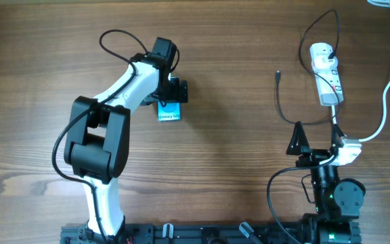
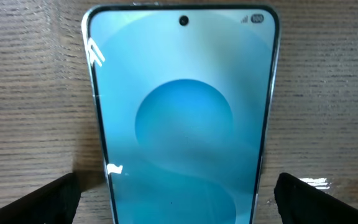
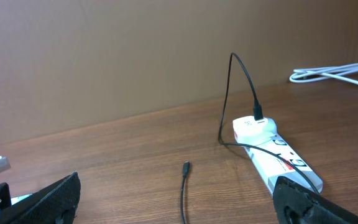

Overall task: Plug charger to phone and switch on socket
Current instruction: 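Reach the left gripper down over the Galaxy S25 phone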

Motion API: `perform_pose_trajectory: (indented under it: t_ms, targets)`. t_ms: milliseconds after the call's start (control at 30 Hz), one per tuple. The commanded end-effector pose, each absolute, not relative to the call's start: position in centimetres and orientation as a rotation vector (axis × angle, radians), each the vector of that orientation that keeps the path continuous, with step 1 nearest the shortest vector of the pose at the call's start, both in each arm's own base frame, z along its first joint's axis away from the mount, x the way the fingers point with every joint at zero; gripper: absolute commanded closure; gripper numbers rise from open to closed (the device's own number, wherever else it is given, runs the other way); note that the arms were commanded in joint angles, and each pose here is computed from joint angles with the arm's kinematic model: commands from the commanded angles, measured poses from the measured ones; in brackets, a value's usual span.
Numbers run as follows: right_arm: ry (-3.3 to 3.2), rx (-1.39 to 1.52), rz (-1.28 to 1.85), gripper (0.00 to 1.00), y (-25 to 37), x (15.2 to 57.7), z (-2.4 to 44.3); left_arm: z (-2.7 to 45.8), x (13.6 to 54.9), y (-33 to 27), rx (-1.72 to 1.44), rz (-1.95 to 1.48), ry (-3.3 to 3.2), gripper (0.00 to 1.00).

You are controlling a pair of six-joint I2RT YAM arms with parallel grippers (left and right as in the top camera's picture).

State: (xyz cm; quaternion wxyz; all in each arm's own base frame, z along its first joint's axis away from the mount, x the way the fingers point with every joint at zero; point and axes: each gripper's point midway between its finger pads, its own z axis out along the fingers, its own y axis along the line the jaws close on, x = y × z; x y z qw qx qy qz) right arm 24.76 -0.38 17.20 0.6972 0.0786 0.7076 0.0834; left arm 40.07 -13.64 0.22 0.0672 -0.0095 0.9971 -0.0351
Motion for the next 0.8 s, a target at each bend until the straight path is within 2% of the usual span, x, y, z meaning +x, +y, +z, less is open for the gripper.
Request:
perform_pose_trajectory:
  t_ms: [0, 333, 767]
  targets:
    - [1.569, 0.177, 0.153, 0.00, -0.8, 24.7, 17.3, -1.1, 38.7, -14.5, 0.002, -0.090, 3.049, 0.00]
    - [1.569, 0.178, 0.153, 0.00, -0.8, 24.7, 17.3, -5.5, 34.2, -13.8, -0.026, -0.048, 3.128, 0.00]
    - [1.569, 0.178, 0.153, 0.01, -0.8, 24.7, 17.3, -5.7, 34.4, -14.1, -0.167, -0.061, 3.110, 0.00]
